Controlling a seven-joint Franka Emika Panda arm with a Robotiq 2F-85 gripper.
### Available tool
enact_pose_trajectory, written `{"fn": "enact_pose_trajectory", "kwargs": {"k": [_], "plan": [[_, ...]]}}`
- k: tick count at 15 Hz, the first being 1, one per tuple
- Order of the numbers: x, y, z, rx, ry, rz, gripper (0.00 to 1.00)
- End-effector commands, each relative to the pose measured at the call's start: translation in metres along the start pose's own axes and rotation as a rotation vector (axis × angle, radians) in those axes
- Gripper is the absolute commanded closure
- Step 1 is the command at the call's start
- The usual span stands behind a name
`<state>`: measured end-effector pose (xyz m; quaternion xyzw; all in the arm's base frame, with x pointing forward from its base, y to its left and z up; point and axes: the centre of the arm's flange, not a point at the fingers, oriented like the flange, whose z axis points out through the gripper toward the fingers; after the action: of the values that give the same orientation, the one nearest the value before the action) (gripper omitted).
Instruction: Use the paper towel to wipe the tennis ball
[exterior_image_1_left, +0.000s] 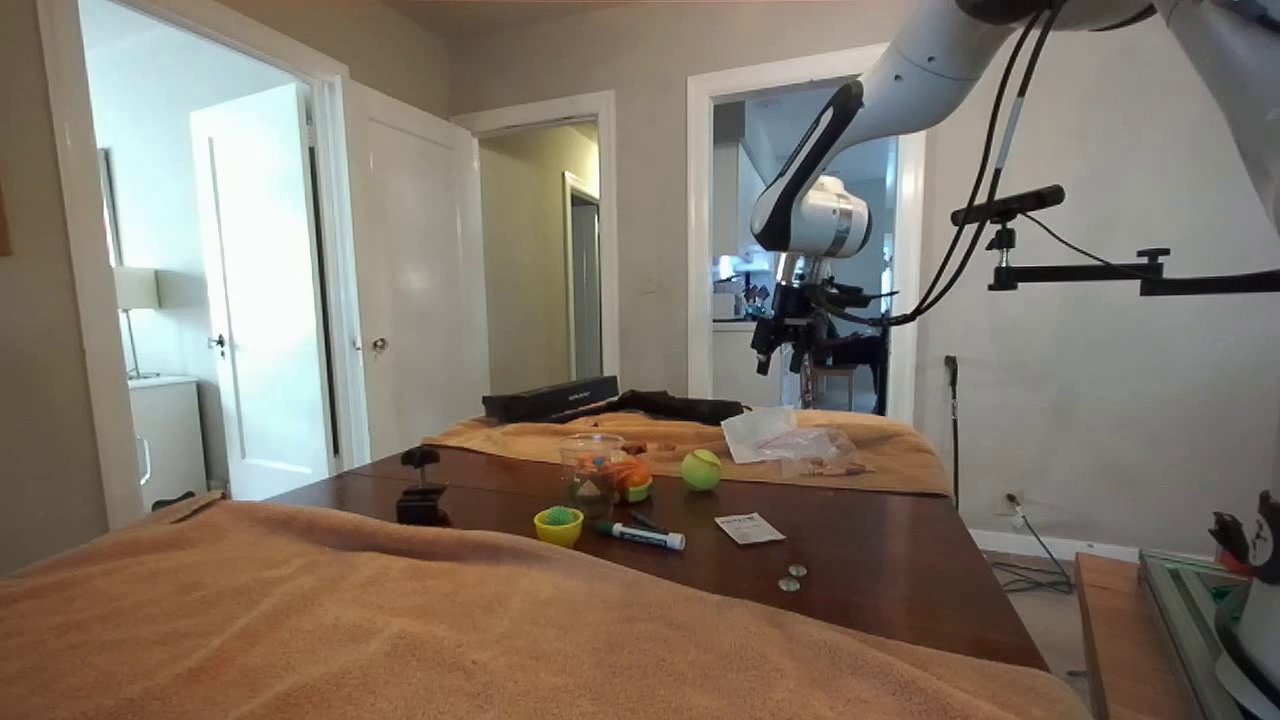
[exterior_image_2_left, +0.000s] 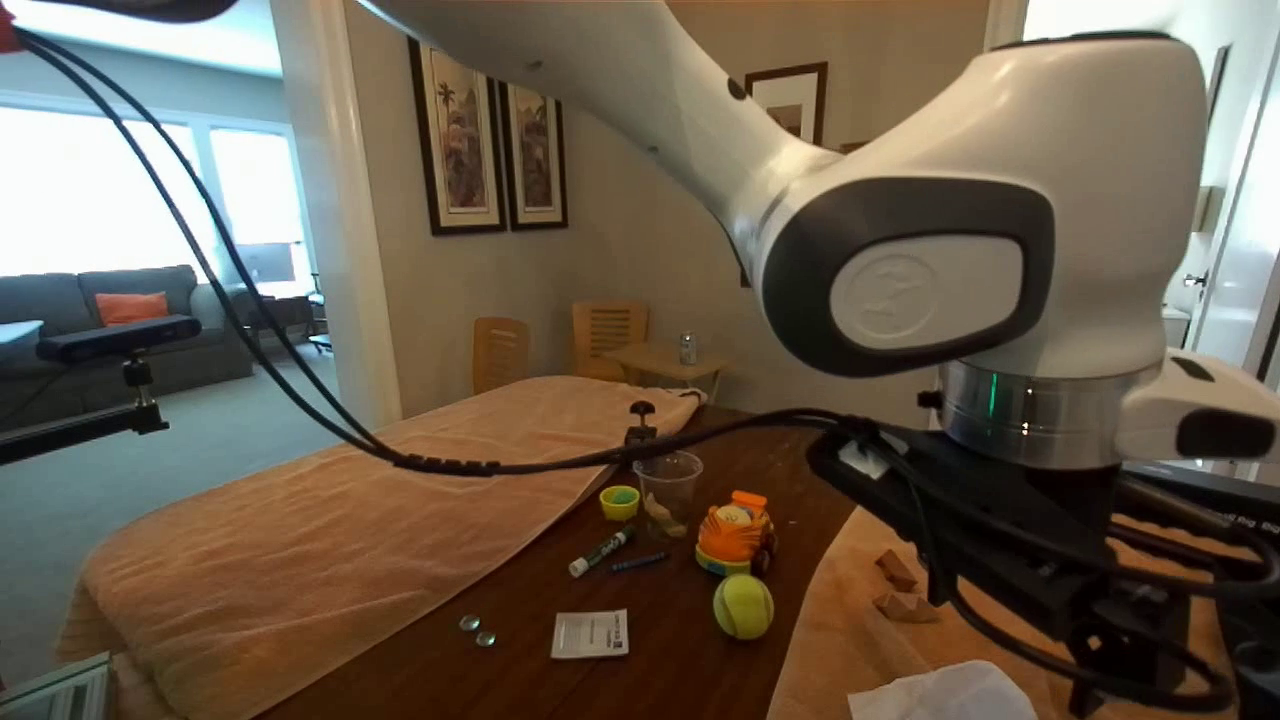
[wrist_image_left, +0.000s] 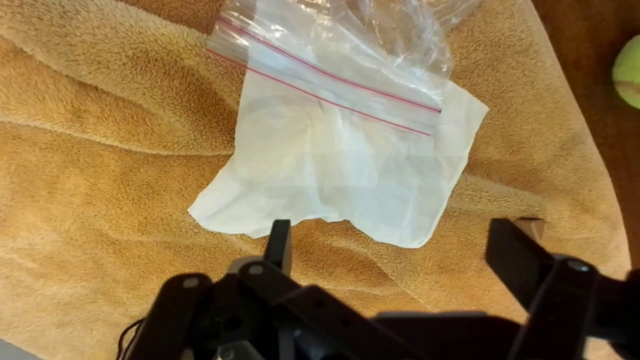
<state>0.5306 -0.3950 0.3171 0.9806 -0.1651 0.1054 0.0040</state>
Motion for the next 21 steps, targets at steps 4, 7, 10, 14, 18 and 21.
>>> {"fn": "enact_pose_trajectory", "kwargs": {"k": [4,7,10,14,18,21], "plan": [[0.025,0.020,0.032,0.015,0.007,0.027,0.00],[0.029,0.020,0.046,0.027,-0.038,0.039,0.00],[0.015,0.015,0.046,0.013,-0.030,0.021,0.00],[0.021,0.016,0.061,-0.021,-0.026,0.036,0.00],[0.021,0.015,0.083,-0.068,-0.029,0.043,0.00],[0.022,0.014,0.098,-0.088,-0.017,0.045,0.26]]}}
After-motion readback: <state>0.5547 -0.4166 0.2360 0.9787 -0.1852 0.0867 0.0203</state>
